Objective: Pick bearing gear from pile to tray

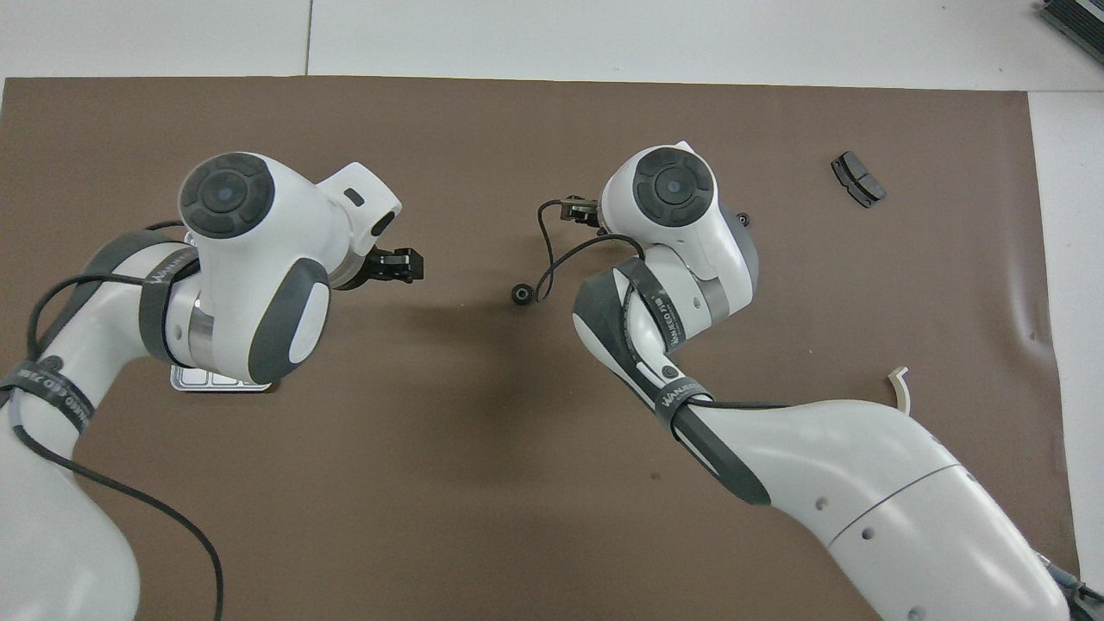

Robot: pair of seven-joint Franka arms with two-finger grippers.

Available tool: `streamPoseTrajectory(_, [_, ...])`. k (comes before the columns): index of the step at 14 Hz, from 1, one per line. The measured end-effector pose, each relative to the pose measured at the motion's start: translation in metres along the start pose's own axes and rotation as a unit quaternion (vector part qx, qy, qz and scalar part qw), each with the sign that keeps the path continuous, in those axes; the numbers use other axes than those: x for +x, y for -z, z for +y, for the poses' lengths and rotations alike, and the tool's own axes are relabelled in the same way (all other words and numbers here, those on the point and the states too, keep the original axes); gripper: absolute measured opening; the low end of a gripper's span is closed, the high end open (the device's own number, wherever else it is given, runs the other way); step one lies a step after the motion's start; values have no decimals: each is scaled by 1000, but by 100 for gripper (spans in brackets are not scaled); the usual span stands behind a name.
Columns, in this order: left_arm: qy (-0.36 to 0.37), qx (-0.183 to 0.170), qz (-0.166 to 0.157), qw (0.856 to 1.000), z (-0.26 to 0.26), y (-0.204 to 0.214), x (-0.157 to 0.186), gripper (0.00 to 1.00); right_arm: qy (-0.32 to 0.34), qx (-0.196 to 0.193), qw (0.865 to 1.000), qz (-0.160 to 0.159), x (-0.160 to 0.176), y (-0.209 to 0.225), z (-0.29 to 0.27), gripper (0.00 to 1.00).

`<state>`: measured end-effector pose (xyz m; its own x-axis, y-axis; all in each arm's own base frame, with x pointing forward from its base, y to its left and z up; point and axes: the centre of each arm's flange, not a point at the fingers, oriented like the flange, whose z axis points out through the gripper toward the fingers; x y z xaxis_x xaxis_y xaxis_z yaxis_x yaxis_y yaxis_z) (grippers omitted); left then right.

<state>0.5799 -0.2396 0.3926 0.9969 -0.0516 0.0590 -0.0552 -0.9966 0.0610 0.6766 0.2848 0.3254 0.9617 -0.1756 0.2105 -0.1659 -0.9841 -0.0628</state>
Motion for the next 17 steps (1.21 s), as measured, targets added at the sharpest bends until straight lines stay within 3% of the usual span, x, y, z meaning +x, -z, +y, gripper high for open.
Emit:
streamPoseTrajectory(6, [15, -20, 14, 1000, 114, -29, -16, 77, 16, -16, 1000, -1, 54, -7, 106, 100])
streamPoseTrajectory(11, [7, -27, 23, 999, 138, -62, -5, 75, 6, -13, 999, -33, 59, -21, 147, 96])
streamPoseTrajectory(13, [3, -25, 25, 999, 144, -80, -6, 74, 3, -21, 998, -52, 56, -25, 153, 87])
streamPoseTrajectory(17, [-8, -17, 27, 999, 148, -95, -8, 70, -2, -28, 997, -70, 52, -30, 163, 81])
